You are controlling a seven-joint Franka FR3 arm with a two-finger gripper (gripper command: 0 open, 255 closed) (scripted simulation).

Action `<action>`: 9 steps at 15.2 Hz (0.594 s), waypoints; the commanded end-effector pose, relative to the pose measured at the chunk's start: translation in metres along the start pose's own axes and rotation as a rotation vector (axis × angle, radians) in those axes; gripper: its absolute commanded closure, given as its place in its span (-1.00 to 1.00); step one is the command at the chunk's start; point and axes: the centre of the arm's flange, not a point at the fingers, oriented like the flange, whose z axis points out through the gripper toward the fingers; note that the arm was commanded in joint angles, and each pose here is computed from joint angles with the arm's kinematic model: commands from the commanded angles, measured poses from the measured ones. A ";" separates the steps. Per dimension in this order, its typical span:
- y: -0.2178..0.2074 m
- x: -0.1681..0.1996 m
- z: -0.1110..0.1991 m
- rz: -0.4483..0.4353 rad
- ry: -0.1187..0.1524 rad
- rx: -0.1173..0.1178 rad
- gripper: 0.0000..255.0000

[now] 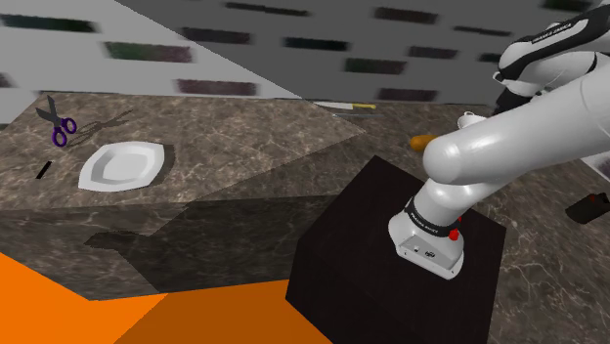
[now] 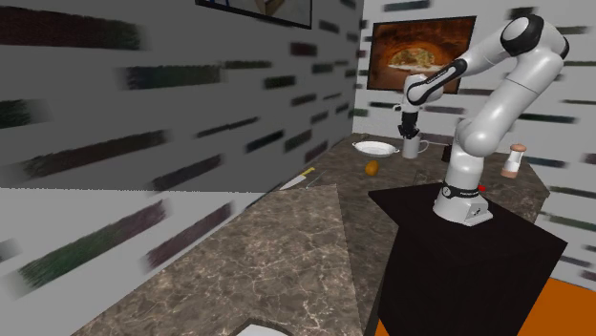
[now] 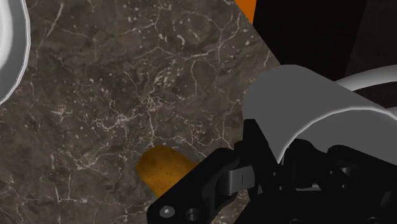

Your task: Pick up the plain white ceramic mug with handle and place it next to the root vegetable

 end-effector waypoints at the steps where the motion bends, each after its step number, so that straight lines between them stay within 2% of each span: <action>1: -0.001 0.000 0.011 0.000 0.000 -0.001 1.00; 9: 0.000 0.002 0.053 0.000 0.000 -0.001 1.00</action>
